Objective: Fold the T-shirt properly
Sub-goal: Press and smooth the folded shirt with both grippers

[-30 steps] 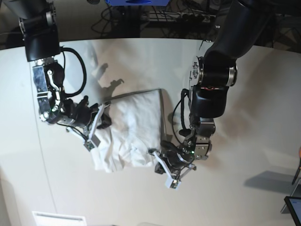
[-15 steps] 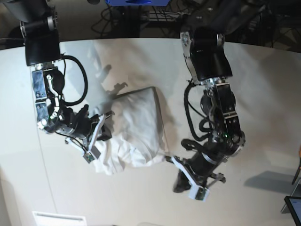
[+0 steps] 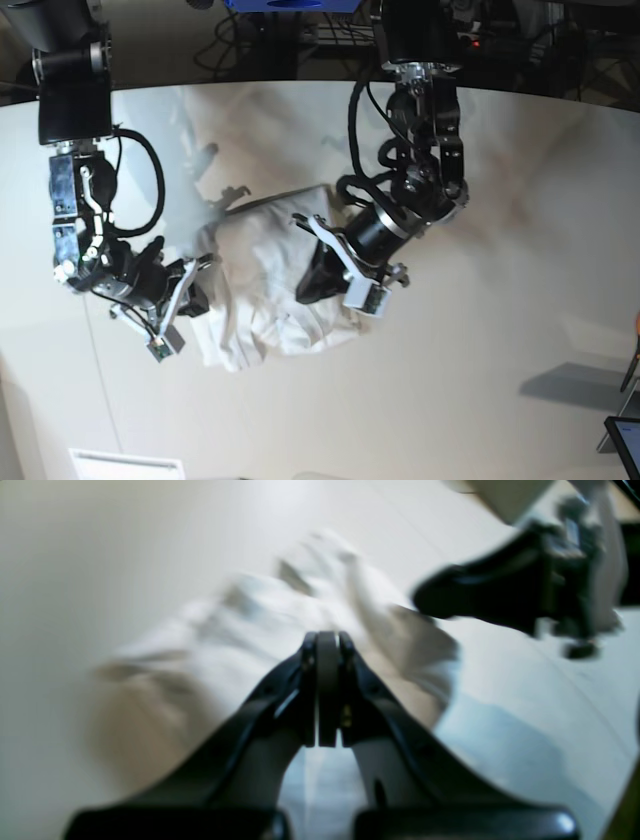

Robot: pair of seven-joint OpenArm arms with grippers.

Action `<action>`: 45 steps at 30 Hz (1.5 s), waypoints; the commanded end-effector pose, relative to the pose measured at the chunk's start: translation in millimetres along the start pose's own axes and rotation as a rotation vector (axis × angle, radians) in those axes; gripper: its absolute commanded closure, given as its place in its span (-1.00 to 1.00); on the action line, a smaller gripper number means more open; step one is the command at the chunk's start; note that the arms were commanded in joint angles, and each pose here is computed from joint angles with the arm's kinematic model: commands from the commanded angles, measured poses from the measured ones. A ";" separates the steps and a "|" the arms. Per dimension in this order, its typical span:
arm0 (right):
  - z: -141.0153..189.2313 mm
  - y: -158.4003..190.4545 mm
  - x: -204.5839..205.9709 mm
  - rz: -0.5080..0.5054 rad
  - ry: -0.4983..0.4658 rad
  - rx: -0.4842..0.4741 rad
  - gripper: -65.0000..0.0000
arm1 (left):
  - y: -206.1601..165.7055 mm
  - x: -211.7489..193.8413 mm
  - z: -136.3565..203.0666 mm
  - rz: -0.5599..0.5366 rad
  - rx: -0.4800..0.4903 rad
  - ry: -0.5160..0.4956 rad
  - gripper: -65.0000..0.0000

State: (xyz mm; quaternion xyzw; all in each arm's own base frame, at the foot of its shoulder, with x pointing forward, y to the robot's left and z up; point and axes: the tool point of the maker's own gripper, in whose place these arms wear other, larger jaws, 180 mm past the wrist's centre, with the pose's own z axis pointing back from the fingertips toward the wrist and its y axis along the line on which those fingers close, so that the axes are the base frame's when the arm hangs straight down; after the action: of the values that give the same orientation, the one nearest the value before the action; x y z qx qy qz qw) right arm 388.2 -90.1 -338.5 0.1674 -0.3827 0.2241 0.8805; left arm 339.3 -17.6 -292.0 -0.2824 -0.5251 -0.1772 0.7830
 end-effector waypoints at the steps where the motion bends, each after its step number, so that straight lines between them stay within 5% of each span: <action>1: 5.7 -3.5 21.9 0.012 -0.064 -0.004 1.00 | -10.9 18.5 -6.7 -0.001 -0.041 -0.082 1.00; 4: 5.4 -4.7 20.0 0.009 -0.061 -0.006 1.00 | -17.6 -4.2 -23.5 0.049 -0.077 -0.058 1.00; 7: 4.9 -4.5 13.1 0.003 -0.048 -0.005 1.00 | -3.0 -22.2 -33.7 0.071 -0.008 -0.033 1.00; 13: -1.6 -7.7 -8.4 -0.033 0.002 -0.002 1.00 | 26.9 -53.8 -27.6 -0.059 0.094 0.082 1.00; 28: -3.1 12.6 -66.6 -0.090 0.086 0.031 1.00 | 93.4 -34.2 -49.6 -0.142 0.152 0.143 1.00; 41: 30.0 11.9 -3.9 0.029 -0.075 -0.010 1.00 | 91.9 14.9 -42.7 -0.215 0.162 0.038 1.00; 45: 36.1 28.8 2.1 0.061 -0.057 0.007 1.00 | 81.6 9.9 -34.9 -0.215 0.155 0.028 1.00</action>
State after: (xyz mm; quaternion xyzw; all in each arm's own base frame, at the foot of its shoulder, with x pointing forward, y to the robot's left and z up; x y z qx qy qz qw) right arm 344.9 -85.8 -325.8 0.1594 -0.3875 0.2436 0.8747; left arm 408.6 27.5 -330.2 -0.1557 -0.5328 -0.2240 0.8011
